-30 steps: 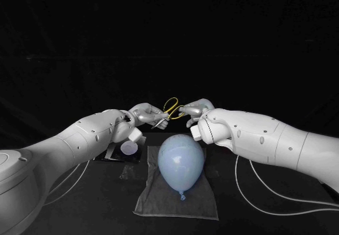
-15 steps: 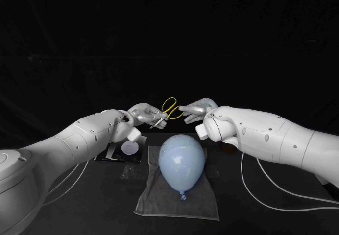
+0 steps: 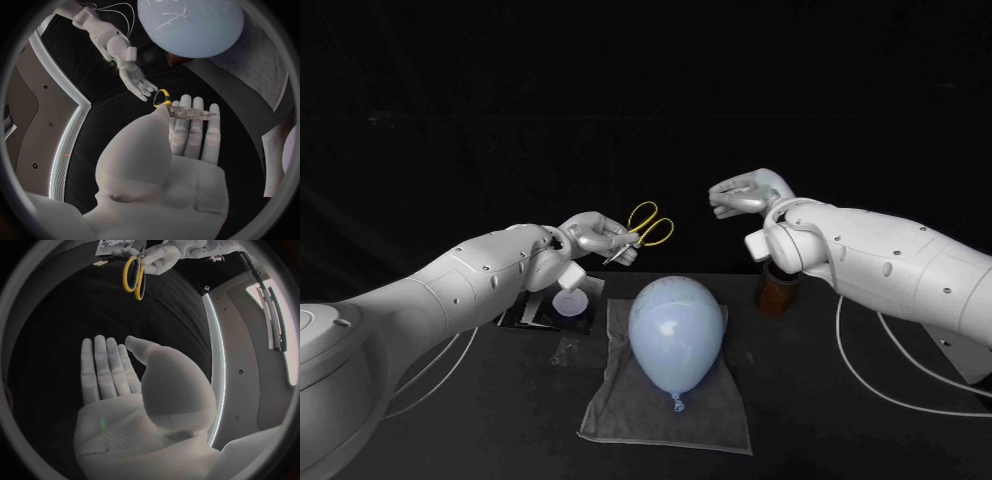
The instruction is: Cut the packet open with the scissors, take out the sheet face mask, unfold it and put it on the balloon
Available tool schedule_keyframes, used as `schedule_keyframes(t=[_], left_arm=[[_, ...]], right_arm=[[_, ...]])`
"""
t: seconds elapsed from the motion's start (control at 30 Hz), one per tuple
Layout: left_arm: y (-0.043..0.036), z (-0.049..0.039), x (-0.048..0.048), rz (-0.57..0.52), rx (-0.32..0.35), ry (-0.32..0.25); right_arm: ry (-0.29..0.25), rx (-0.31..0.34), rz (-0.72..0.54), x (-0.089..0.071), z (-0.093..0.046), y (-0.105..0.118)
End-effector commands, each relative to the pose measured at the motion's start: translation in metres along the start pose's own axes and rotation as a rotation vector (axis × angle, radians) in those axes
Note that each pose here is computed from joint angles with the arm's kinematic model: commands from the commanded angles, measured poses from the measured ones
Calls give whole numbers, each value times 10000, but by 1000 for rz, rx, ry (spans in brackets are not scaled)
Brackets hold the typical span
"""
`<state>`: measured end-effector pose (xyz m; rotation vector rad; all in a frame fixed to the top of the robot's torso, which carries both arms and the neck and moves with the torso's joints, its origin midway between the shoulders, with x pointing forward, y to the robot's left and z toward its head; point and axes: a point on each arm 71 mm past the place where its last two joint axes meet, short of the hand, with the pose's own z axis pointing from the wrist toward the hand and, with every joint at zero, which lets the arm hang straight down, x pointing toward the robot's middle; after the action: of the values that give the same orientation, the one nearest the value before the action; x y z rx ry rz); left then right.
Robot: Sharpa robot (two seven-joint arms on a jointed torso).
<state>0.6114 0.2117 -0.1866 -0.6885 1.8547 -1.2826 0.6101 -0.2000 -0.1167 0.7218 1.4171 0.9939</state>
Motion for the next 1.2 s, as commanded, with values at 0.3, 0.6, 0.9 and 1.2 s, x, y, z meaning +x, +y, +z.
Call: schedule_keyframes(t=[0.3, 0.6, 0.9, 1.2], left_arm=[[-71, -110, -64, 18, -3, 23], [-103, -130, -35, 20, -2, 39], [-124, -126, -4, 21, -2, 49], [-137, -122, 20, 20, -2, 59]], right_arm=[[135, -382, -371, -173, -52, 464], [252, -486, -581, 145, -116, 658], [317, -580, -765, 507, -165, 778], [286, -670, -914, 718, -250, 881]])
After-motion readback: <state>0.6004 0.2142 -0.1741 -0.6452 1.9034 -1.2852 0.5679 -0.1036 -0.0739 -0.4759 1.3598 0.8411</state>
